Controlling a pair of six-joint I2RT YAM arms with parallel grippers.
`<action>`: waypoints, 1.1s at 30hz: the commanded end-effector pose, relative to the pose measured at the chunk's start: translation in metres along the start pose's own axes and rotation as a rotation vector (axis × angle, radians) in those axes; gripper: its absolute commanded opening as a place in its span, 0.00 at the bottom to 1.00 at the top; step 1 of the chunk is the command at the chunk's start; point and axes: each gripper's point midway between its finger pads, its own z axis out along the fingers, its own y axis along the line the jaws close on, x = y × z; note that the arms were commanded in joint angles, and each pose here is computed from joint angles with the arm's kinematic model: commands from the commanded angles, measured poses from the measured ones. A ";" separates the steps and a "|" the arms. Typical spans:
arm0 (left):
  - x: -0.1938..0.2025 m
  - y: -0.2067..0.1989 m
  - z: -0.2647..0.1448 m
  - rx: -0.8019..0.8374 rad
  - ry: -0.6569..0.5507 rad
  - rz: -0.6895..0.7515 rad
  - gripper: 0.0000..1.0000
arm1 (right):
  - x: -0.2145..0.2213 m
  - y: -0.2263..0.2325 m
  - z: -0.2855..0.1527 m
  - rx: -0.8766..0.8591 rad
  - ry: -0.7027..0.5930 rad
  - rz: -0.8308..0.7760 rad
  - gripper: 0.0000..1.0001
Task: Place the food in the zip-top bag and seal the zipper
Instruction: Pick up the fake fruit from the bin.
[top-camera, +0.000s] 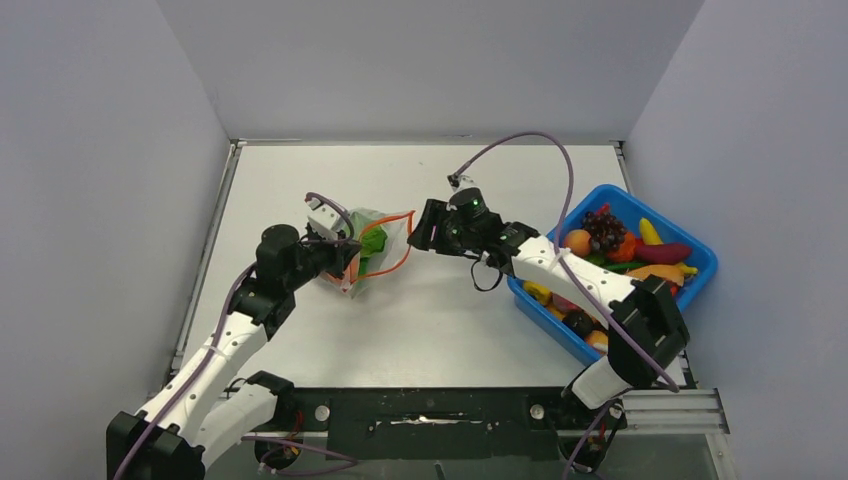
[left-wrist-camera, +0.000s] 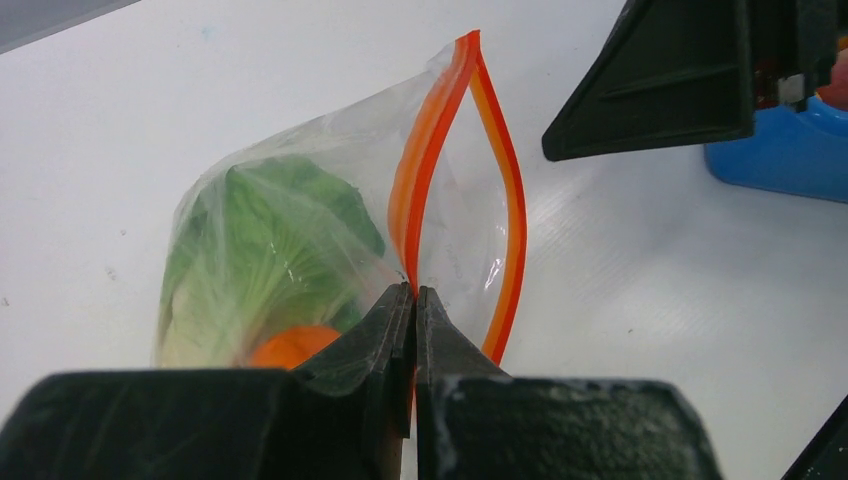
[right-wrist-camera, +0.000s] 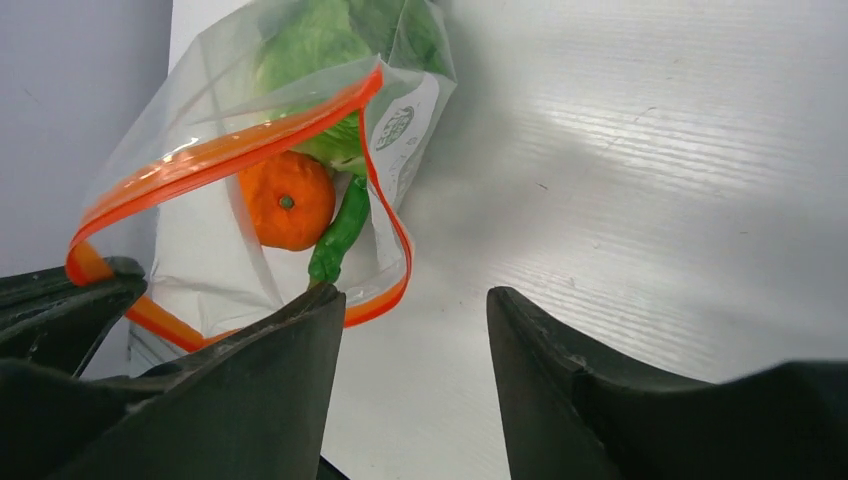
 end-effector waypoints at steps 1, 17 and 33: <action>-0.020 -0.014 -0.006 0.061 -0.083 0.014 0.00 | -0.026 -0.011 -0.043 0.093 -0.100 -0.090 0.57; -0.003 -0.025 -0.014 0.116 -0.081 0.016 0.00 | -0.050 -0.129 -0.170 0.625 -0.284 -0.025 0.59; -0.005 -0.027 -0.015 0.121 -0.097 0.013 0.00 | -0.077 -0.231 -0.222 0.907 -0.406 0.106 0.65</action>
